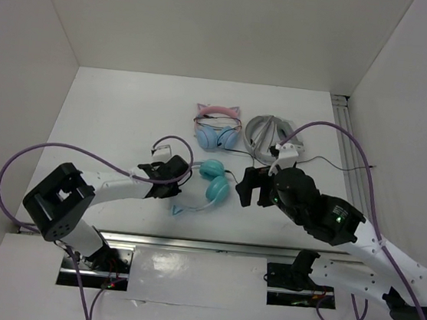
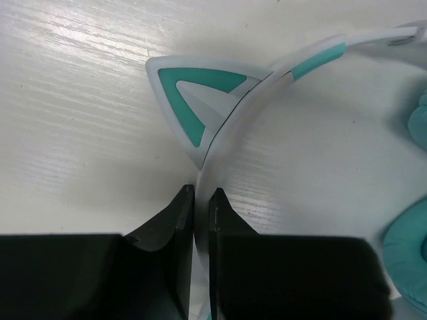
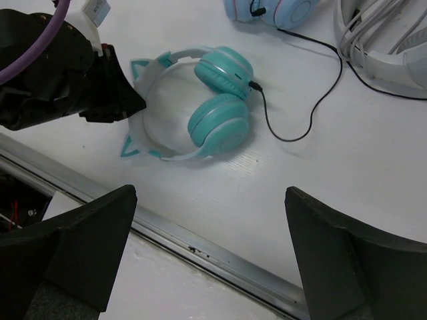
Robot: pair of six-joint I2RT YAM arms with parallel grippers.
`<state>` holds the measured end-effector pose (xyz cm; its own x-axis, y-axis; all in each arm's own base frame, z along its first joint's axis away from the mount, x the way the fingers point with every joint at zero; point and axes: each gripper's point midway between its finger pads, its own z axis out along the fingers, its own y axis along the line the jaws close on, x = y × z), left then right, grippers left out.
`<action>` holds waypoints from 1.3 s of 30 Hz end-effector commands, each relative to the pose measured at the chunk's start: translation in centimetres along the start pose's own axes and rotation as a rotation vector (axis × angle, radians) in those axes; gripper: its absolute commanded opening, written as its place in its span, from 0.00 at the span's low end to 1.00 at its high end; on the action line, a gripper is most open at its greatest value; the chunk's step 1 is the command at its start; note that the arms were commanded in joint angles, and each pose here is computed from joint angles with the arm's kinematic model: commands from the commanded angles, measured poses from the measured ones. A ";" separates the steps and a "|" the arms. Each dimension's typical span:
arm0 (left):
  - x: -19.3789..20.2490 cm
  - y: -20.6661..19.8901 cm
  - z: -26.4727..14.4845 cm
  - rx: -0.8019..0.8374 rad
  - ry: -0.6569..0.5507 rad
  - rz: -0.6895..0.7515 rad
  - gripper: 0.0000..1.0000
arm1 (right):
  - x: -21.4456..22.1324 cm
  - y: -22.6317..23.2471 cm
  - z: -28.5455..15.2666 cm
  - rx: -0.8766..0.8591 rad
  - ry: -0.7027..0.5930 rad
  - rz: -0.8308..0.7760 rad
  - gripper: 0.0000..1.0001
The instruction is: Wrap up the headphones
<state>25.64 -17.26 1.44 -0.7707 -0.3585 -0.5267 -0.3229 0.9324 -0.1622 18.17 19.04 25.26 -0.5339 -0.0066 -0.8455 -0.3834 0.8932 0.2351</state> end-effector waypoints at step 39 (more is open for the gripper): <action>-22.9 3.7 -39.9 0.285 -0.569 0.144 0.00 | -7.7 8.0 3.6 -0.321 -0.411 -0.349 0.84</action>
<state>20.54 -7.73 43.09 -0.4403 -0.1522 -0.8849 -0.0489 0.9881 -0.1456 21.08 27.67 29.32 -0.1088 -0.1286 -0.9857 -0.7401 0.6724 -0.0060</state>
